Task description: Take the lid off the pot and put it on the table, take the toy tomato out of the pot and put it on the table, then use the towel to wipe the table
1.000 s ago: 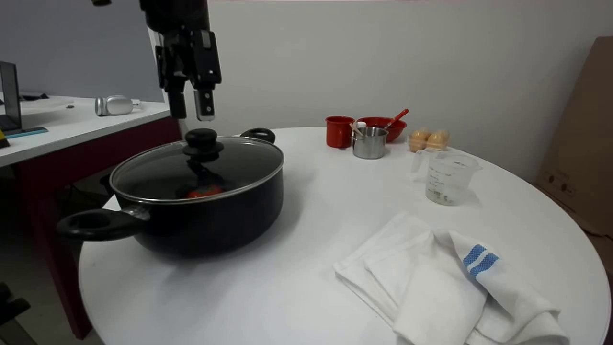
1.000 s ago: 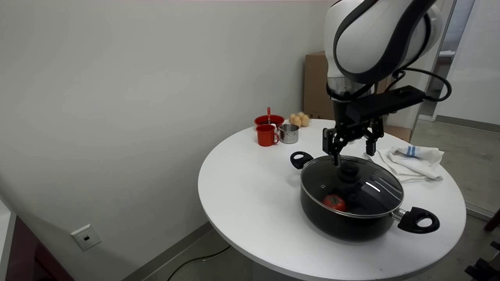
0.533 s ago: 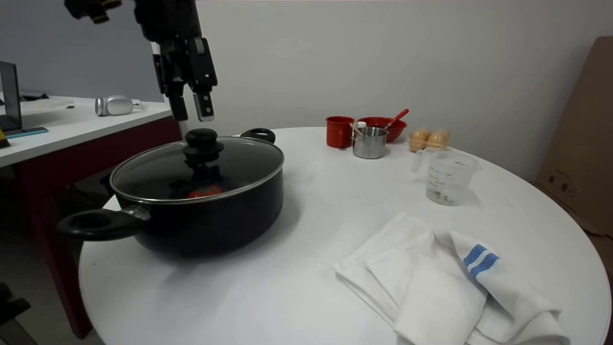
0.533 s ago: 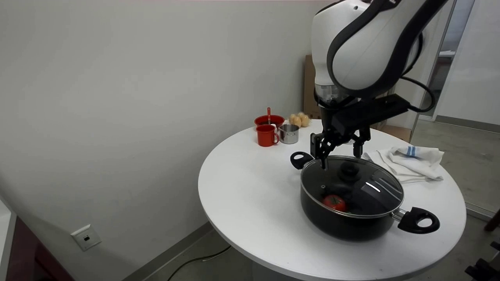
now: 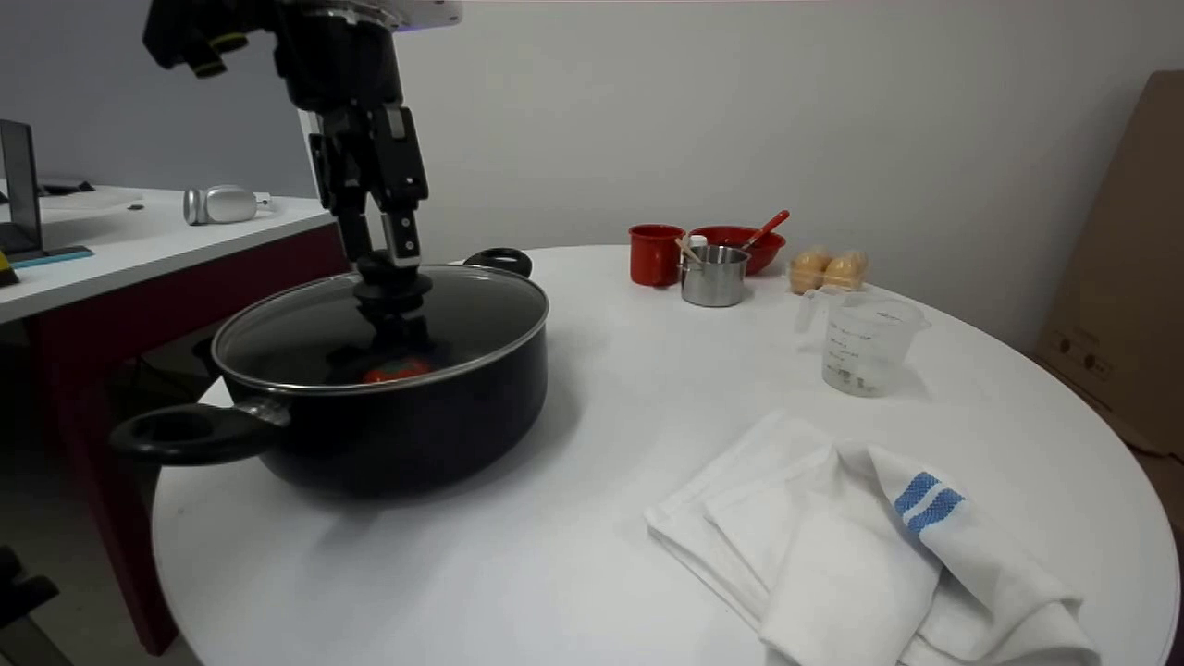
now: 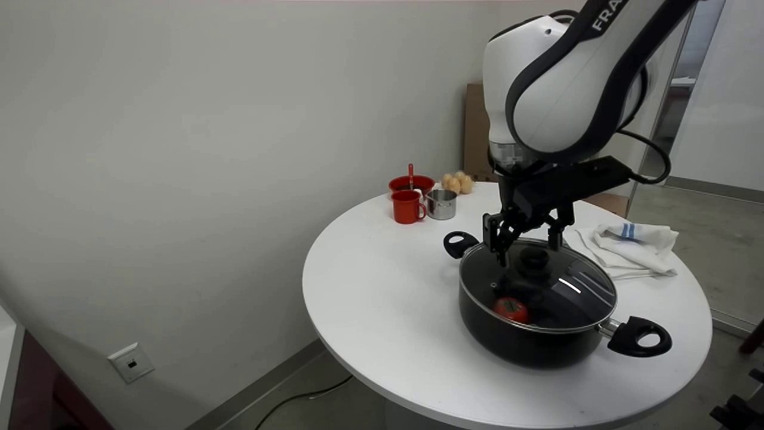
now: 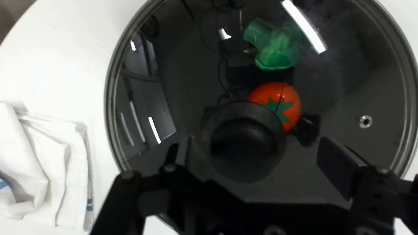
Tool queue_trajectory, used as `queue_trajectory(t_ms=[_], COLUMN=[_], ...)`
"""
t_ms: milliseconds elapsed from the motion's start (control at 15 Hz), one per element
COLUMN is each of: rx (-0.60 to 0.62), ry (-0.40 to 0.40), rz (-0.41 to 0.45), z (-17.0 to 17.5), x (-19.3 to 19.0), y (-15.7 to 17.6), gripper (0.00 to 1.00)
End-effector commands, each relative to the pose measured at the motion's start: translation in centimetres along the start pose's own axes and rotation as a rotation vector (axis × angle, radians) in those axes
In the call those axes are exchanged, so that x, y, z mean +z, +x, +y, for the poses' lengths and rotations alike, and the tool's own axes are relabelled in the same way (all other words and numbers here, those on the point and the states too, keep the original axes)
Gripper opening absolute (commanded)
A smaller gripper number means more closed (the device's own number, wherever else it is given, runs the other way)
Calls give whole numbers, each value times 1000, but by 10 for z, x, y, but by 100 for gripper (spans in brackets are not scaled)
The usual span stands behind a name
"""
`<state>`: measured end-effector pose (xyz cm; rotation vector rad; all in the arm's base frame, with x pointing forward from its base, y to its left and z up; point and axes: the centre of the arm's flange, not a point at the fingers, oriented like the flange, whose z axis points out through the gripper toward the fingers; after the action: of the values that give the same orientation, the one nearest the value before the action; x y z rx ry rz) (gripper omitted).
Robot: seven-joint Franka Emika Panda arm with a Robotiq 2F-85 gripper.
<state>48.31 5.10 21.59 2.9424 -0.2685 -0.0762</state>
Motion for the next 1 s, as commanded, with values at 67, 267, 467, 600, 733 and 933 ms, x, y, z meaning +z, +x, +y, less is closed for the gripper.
queue_trajectory(t_ms=[67,267,467,600,733,933], rx=[18,6,-11,-20,-27,-36], ry=[0,14,37,56,86,131], rz=[7,11,18,19,16,10], z=[4,0,-7,-14,-22,-34], x=[12,7,-14,-31,-46,-69], y=[-1,-1,-6,-8,-12,-18], gripper=[59,37,26,26,26,26])
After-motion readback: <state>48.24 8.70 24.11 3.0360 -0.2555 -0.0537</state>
